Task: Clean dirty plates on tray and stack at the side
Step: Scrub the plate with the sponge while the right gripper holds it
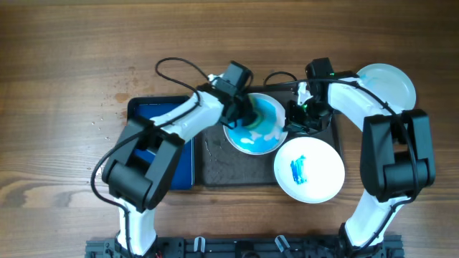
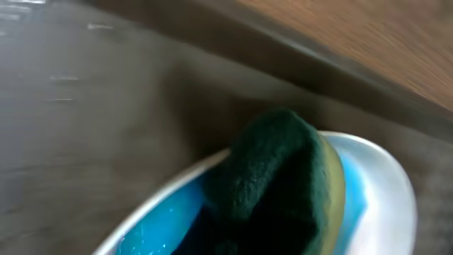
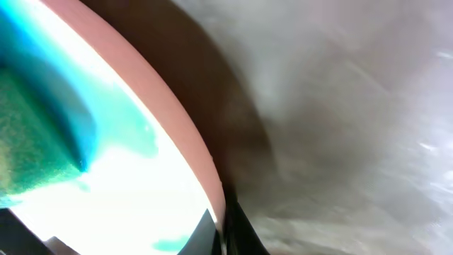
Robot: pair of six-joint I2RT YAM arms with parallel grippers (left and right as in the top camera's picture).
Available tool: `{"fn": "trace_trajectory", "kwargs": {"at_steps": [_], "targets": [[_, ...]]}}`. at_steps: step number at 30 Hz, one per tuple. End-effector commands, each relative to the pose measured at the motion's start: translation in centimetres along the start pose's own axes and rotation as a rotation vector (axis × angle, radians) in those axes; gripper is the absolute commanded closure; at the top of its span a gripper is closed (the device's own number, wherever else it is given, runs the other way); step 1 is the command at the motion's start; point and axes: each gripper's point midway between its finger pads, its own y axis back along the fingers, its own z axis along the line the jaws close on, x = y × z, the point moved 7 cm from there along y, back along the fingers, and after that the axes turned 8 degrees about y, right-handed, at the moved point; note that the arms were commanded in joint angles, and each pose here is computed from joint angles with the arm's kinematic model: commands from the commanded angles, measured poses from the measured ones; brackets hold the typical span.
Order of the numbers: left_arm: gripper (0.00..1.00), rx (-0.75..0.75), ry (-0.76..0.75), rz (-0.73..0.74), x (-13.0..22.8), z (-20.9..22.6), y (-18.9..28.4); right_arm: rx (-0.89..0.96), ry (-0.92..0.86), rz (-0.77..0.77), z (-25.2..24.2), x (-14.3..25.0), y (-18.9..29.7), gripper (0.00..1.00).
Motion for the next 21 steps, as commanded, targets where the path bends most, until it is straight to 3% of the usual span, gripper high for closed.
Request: {"fn": "trace_trajectory", "kwargs": {"at_steps": [1, 5, 11, 17, 21], "targets": [[0.96, -0.35, 0.032, -0.124, -2.6, 7.8, -1.5, 0.074, -0.023, 0.039, -1.3, 0.6, -1.0, 0.96], [0.96, -0.375, -0.117, -0.037, -1.0, 7.8, -1.5, 0.078, -0.022, 0.038, -1.3, 0.5, -1.0, 0.96], [0.96, -0.198, -0.448, 0.212, 4.7, 4.5, -2.2, 0.078, -0.021, 0.035, -1.3, 0.5, -1.0, 0.95], [0.96, -0.079, -0.569, 0.358, 10.4, 2.0, -2.1, 0.078, -0.021, 0.035, -1.3, 0.5, -1.0, 0.96], [0.96, -0.036, -0.606, 0.4, 12.4, 1.0, -1.6, 0.078, -0.021, 0.036, -1.3, 0.5, -1.0, 0.95]]}}
